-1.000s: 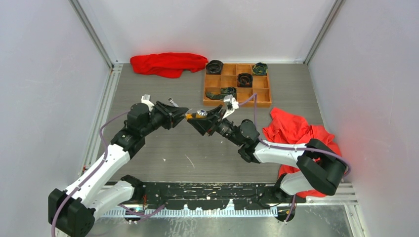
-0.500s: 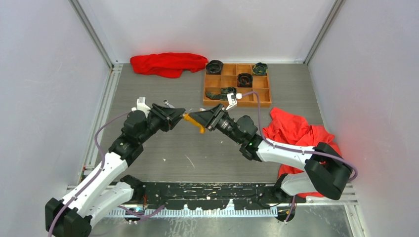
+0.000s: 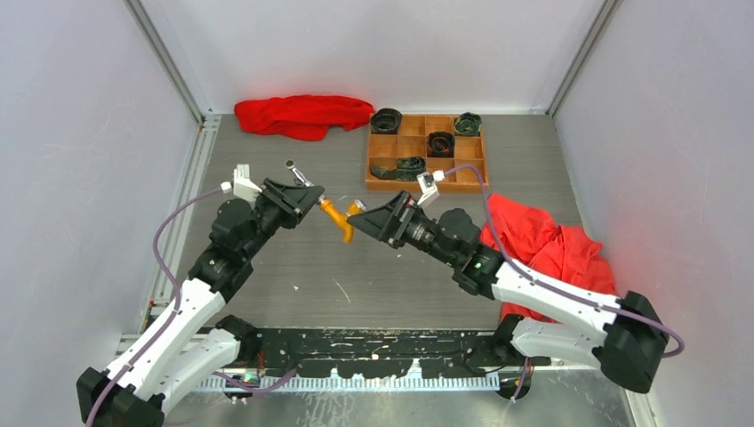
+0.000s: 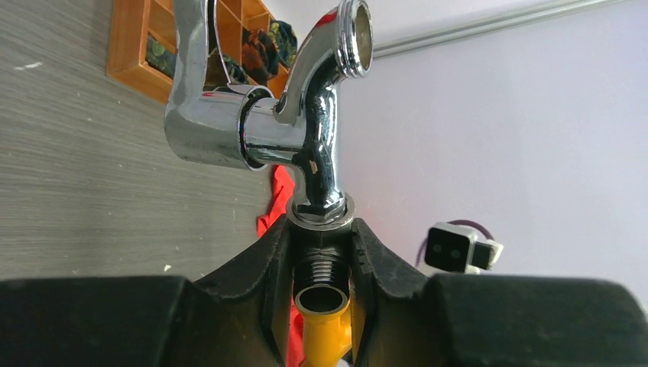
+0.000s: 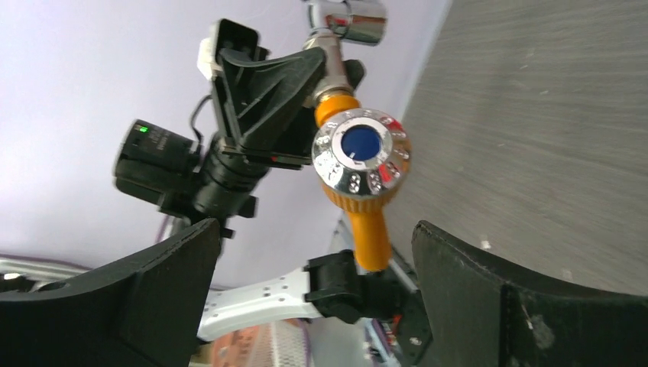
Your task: Install the water faucets
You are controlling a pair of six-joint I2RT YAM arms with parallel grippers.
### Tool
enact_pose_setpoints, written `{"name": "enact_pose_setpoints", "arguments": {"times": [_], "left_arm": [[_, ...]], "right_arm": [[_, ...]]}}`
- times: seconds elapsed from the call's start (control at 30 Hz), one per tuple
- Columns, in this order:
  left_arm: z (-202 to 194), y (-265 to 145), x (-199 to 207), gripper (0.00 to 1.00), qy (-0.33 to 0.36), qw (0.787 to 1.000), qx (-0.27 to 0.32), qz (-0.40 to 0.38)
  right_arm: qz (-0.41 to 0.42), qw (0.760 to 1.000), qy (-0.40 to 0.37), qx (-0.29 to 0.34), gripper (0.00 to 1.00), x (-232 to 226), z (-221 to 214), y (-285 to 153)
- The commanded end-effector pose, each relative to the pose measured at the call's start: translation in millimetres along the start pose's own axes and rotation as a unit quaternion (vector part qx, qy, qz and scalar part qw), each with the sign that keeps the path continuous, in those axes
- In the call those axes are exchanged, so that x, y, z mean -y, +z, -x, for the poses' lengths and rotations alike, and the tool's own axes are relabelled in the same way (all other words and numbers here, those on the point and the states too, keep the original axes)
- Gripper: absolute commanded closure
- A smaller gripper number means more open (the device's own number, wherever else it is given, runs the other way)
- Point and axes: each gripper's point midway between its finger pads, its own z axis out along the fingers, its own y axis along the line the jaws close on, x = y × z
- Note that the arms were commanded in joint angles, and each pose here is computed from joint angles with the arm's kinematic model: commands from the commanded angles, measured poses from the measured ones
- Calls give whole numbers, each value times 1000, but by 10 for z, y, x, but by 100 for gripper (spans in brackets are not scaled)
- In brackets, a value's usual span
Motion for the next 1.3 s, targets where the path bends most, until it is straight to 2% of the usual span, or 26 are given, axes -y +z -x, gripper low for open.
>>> {"name": "enact_pose_setpoints", "arguments": {"times": [0.0,0.2,0.33,0.5,0.63,0.8,0.83,0.97,1.07,1.2,1.27], "left_arm": [[257,-119,609,100,60,995,36,-74],[304,-178,736,100,131,989,32,-68],[278,-188,852,100,184,979,19,-90],[235,-196,976,100,227,967,3,-115],[258,-216,966,100,238,966,4,-104],[245,-212,889,100,202,978,-28,-38],[202,-206,837,100,187,981,-47,-17],[109,-200,706,100,147,982,-102,64],[90,-194,654,100,130,979,-118,102],[81,-205,612,100,113,978,-123,123],[62,-206,604,100,108,977,-130,131]], "right_arm": [[-50,993,-101,48,0,39,244,-214],[-66,962,-242,108,0,-211,637,-498],[-23,920,-376,107,0,-546,746,-578],[66,853,-516,44,0,-838,543,-567],[163,776,-609,-5,2,-945,237,-614],[143,712,-687,8,1,-862,257,-573],[136,685,-715,17,0,-847,256,-561],[98,609,-787,21,0,-754,170,-448],[69,544,-835,34,0,-710,77,-360],[11,431,-900,68,0,-640,-19,-299],[-16,381,-921,78,0,-607,-40,-242]]}}
